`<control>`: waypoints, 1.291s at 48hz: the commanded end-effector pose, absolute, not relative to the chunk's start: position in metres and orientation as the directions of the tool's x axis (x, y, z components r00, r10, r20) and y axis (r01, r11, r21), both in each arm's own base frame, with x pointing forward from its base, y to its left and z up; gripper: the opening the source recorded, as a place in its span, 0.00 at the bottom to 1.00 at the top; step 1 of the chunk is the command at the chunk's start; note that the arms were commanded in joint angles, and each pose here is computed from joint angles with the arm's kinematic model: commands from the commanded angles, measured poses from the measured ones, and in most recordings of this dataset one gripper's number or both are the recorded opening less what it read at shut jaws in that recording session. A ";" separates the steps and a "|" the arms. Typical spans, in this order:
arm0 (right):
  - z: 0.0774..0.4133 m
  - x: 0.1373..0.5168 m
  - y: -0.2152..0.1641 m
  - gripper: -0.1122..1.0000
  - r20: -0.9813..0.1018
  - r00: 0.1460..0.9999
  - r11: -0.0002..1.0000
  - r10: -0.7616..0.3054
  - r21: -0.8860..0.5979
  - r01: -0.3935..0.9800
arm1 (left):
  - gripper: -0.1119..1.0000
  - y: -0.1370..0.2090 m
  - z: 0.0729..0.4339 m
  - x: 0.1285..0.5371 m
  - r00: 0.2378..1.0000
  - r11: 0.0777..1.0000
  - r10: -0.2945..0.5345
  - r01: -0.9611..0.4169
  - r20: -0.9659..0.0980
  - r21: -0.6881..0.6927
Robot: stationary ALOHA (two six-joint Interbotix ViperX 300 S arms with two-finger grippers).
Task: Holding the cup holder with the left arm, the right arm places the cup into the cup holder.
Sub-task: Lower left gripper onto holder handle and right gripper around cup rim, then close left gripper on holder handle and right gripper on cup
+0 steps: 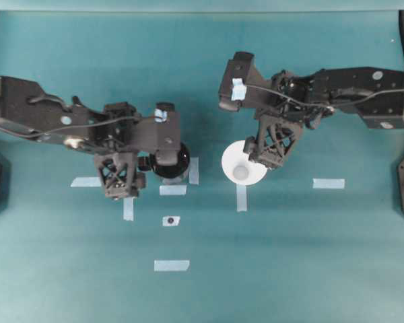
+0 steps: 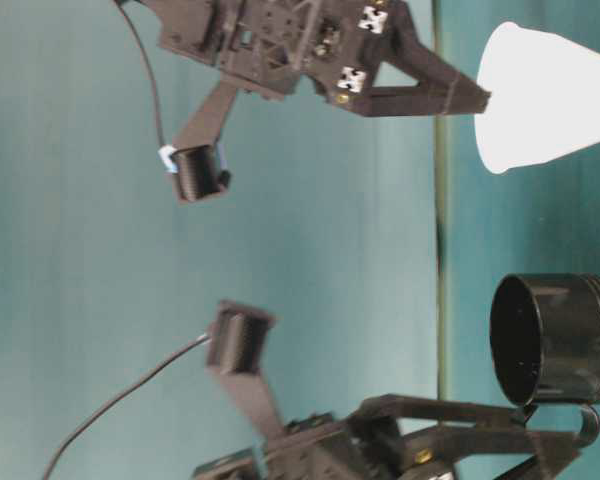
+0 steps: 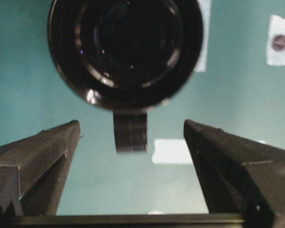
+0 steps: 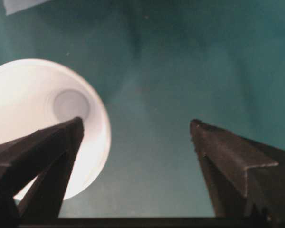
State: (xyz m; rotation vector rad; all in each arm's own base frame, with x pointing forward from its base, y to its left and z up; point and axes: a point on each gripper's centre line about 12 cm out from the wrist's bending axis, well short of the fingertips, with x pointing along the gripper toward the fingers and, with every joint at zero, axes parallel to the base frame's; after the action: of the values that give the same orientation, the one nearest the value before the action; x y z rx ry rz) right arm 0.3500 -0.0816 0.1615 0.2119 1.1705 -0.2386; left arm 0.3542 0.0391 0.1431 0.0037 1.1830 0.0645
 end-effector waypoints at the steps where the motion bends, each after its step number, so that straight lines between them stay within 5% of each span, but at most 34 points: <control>1: 0.169 0.355 -0.084 0.97 -0.915 0.395 0.955 -0.083 0.041 0.295 | 0.96 0.042 0.150 0.364 0.406 0.998 0.059 -0.055 -0.912 0.040; 62: 0.141 0.365 -0.085 0.94 -0.940 0.335 0.947 -0.061 0.051 0.317 | 0.90 0.043 0.126 0.367 0.358 0.998 0.054 -0.059 -0.932 0.035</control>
State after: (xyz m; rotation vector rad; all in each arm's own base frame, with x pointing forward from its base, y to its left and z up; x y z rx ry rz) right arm 0.3585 -0.0841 0.1253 0.2281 1.2600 -0.2420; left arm 0.3646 0.0418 0.1184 -0.0088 1.2271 0.0693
